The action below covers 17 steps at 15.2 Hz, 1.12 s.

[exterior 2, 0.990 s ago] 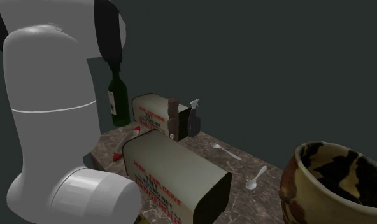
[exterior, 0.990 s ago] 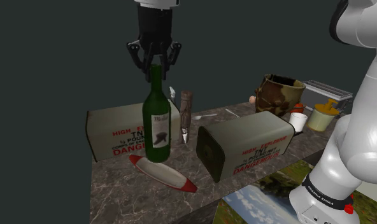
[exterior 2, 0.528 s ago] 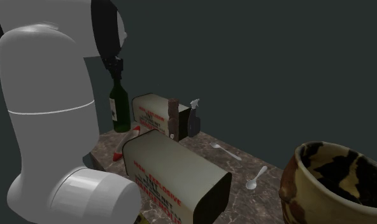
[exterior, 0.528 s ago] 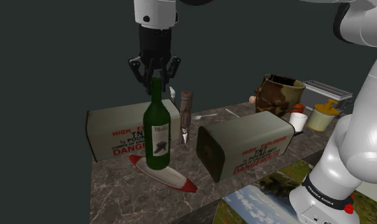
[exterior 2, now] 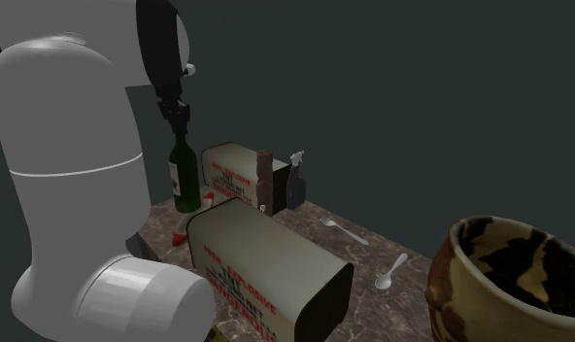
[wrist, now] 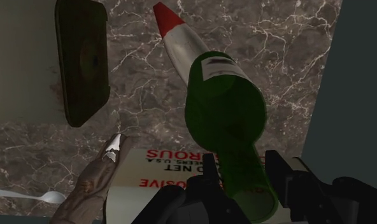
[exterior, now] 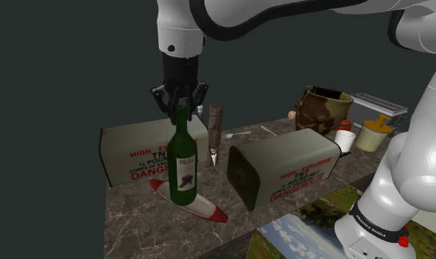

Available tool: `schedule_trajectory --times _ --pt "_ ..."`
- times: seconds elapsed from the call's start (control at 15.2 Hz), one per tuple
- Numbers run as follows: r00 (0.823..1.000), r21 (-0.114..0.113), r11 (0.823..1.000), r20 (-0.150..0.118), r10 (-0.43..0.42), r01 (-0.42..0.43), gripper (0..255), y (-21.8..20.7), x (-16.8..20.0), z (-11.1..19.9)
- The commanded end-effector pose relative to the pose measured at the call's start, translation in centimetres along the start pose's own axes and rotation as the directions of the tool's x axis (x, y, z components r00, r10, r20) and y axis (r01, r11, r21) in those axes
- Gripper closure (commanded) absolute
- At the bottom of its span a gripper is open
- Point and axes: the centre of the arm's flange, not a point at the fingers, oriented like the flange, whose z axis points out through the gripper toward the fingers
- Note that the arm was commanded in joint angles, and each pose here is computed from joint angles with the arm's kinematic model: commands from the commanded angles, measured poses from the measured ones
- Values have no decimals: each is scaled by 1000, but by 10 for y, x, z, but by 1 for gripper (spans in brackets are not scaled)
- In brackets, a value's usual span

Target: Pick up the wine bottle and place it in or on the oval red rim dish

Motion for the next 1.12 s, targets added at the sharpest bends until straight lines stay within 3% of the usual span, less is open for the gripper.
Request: schedule_trajectory --times 0.0,0.33,0.86,0.92,1.06 --pt "1000 1 1000 -1 0 0 255 1 0 10" --pt "1000 1 1000 -1 0 0 255 1 -3 38" --pt "1000 1 1000 -1 0 0 255 1 -3 38" --pt "1000 1 1000 -1 0 0 0 0 -3 38" --pt "1000 1 1000 -1 0 0 0 2 -3 39"
